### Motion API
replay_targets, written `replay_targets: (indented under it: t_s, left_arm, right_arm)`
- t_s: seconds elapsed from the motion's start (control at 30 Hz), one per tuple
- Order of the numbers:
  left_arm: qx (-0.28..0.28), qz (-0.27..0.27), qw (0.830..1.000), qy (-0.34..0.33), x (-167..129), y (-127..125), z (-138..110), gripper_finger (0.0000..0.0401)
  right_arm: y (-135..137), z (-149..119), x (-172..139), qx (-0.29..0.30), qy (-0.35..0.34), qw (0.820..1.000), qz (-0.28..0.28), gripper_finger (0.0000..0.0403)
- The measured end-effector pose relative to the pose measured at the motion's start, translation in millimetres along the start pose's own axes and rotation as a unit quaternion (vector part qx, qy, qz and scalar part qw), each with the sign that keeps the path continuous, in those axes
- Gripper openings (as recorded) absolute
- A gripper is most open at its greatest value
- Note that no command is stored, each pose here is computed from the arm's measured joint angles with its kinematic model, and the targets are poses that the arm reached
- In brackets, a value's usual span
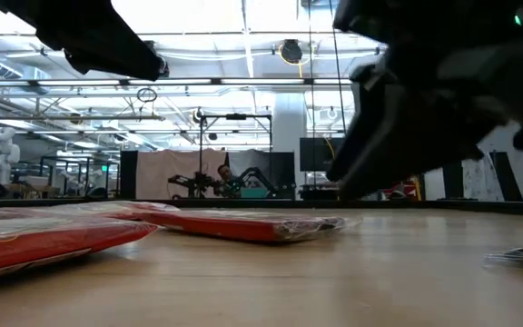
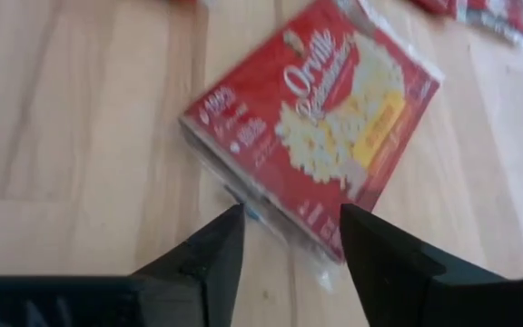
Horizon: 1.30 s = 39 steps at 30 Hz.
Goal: Sort popcorn bags into baskets
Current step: Put the popcorn bag into the transparent bin
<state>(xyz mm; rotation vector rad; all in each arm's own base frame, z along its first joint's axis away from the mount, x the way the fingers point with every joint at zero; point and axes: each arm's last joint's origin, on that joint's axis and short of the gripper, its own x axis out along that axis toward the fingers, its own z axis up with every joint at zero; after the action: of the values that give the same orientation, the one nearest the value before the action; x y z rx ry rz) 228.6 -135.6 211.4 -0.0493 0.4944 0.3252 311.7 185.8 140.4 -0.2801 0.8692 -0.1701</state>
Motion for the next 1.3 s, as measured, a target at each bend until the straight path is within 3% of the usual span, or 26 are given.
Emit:
replay_targets:
  t_s: [0.27,0.57,0.8,1.1,1.3]
  left_arm:
    - [0.01,0.004,1.0,0.006,0.0,0.9,-1.5,0.0145]
    - [0.011,0.015,1.0,0.02,10.5,-5.1,-12.3,0.0145]
    - [0.027,0.029,0.999,0.037,27.7,-11.6,-27.1,0.0145]
    - [0.011,0.018,0.999,0.039,40.8,-9.5,-24.0,0.0145]
    - [0.04,-0.036,0.998,0.034,42.2,-15.5,-19.5,0.0145]
  right_arm:
    - [-0.9,-24.3,6.0,0.019,0.023,1.0,-0.007,0.0246]
    - [-11.2,-38.1,20.5,0.062,-0.013,0.998,-0.004,0.0238]
    - [-19.2,-44.2,30.1,0.09,-0.042,0.995,0.004,0.0184]
    - [-21.8,-49.6,32.4,0.068,-0.047,0.997,-0.002,0.0019]
    - [-26.2,-45.0,25.3,0.052,-0.057,0.997,-0.012,0.0009]
